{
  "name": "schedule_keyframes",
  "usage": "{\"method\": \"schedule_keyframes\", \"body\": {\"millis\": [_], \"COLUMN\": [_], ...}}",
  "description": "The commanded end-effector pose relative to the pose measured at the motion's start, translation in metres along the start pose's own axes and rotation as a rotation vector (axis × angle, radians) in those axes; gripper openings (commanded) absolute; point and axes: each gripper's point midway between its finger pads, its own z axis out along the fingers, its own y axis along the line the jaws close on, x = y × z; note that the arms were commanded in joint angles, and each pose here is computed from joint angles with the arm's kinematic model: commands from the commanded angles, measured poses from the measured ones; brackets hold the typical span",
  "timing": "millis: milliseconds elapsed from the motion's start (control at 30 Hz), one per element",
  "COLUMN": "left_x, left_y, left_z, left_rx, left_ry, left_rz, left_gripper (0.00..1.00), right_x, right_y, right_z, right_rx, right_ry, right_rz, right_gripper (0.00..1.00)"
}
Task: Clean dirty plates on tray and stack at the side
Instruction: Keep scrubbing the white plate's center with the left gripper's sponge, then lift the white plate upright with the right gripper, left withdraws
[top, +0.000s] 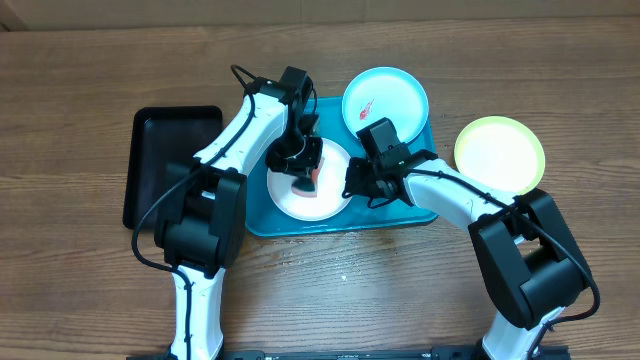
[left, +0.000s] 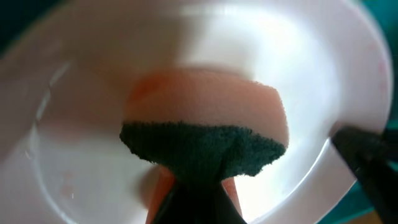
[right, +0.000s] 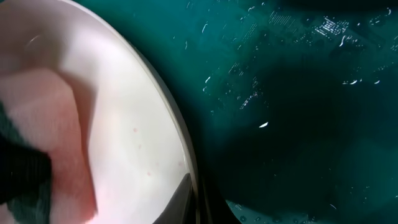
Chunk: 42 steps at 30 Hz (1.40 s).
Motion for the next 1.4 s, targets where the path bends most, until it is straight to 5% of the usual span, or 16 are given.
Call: {"method": "schedule_keyframes", "body": {"millis": [0, 333, 633, 867, 1133, 1367], "left_x": [-0.013, -0.021, 0.024, 0.042, 0.012, -0.026], "left_y": [0.004, 0.072, 0.057, 0.021, -0.001, 0.016], "left_z": [-0.003, -0.019, -0.012, -0.005, 0.0, -0.004], "left_rx": [-0.025, -0.428, -0.352, -0.154, -0.03, -0.141], "left_ry": [-0.061, -0.139, 0.059, 0.153, 0.039, -0.129], "left_rz": [0.037, -0.091, -0.085, -0.024, 0.001, -0.023], "left_gripper": [0.04, 0.04, 0.04, 0.04, 0.05, 0.04], "right_x": [0.001, 0.0, 0.0, 0.0, 0.001, 0.003], "right_y": [-0.003, -0.003, -0.003, -0.002, -0.003, -0.005], "right_z": [0.006, 0.006, 0.006, 0.006, 0.006, 0.006], "right_rx": [0.018, 0.016, 0.017, 0.014, 0.019, 0.026], "right_ry": [0.009, 0.006, 0.007, 0.004, 0.01, 0.019], "right_rz": [0.001, 0.0, 0.0, 0.0, 0.001, 0.003], "right_gripper": [0.04, 0.04, 0.04, 0.04, 0.04, 0.04]}}
